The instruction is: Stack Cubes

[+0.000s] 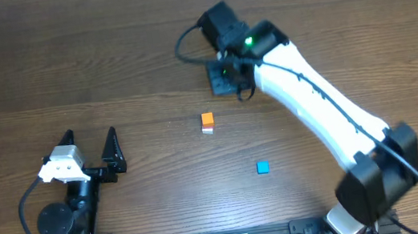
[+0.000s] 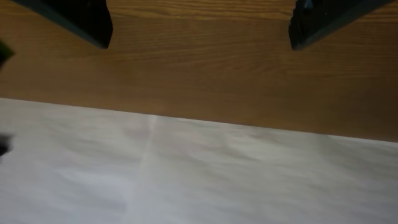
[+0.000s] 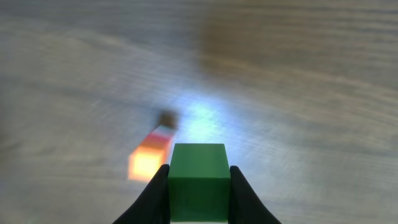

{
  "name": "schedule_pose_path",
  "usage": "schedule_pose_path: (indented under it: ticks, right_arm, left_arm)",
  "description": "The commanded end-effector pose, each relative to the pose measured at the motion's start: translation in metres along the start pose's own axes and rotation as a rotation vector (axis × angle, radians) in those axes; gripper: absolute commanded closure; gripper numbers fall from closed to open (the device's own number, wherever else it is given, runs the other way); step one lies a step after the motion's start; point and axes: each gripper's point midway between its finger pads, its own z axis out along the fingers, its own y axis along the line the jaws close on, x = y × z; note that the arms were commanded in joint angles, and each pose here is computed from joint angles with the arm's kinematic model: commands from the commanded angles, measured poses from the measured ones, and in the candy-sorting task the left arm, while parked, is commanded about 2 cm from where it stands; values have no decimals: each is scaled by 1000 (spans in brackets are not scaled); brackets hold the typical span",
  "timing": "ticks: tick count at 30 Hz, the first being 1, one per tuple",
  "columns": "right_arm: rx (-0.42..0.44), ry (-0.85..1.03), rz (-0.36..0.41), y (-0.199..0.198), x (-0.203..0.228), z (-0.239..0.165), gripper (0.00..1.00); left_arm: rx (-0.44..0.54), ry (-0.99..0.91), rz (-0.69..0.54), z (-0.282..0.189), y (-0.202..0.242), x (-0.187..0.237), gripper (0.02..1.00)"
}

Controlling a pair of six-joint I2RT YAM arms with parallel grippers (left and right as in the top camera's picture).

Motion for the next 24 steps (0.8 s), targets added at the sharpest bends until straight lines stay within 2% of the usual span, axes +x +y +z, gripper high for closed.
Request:
schedule_pose_path:
  ticks: [1, 5, 10, 17, 24]
  right_arm:
    - [7, -29, 19, 26, 19, -28, 989]
    - [5, -3, 1, 43, 34, -27, 989]
    - [2, 12, 14, 55, 42, -23, 989]
    - [61, 101, 37, 56, 52, 13, 989]
    - [69, 109, 42, 60, 47, 34, 991]
  left_arm:
    - [12, -3, 18, 0, -2, 1, 104]
    - [12, -3, 18, 0, -2, 1, 104]
    - [12, -3, 18, 0, -2, 1, 104]
    - [12, -3, 18, 0, -2, 1, 104]
    - [12, -3, 18, 0, -2, 1, 104]
